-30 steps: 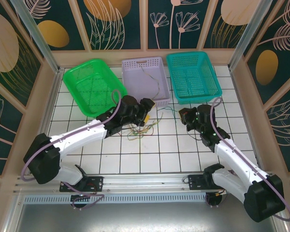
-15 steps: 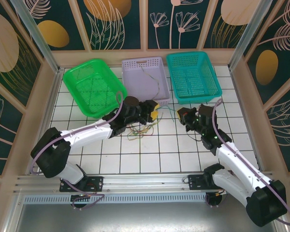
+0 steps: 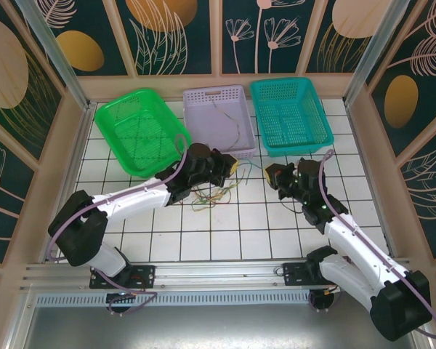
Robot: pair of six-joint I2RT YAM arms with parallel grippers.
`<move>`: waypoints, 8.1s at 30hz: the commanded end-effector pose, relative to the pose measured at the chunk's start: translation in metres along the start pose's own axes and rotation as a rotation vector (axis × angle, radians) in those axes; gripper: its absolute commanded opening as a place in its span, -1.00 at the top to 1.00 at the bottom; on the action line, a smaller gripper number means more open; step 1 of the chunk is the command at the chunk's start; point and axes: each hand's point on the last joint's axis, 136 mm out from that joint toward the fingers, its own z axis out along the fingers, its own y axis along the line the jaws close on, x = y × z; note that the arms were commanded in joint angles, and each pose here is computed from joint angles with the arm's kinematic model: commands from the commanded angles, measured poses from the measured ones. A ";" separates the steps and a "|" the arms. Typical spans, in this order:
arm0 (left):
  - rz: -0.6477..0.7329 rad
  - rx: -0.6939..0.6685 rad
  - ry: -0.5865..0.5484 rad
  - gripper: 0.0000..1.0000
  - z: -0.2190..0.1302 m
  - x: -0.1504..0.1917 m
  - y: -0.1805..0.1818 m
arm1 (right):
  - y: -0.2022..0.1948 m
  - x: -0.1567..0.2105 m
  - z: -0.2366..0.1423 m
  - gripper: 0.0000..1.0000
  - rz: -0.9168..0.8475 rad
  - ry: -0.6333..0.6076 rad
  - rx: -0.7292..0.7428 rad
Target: Untangle the cables
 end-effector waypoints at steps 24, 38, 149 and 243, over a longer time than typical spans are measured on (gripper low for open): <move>0.361 0.589 0.093 1.00 -0.059 0.041 -0.151 | -0.058 0.011 0.015 1.00 0.164 0.148 0.074; 0.489 0.525 0.083 1.00 -0.053 0.043 -0.138 | -0.011 0.001 -0.028 0.19 -0.031 0.044 0.077; 1.007 0.114 0.174 1.00 -0.013 0.083 -0.045 | 0.079 0.028 -0.035 0.01 0.400 0.169 -0.051; 1.357 0.248 0.136 1.00 -0.021 0.096 -0.007 | 0.219 -0.078 -0.029 1.00 -0.171 -0.223 -0.402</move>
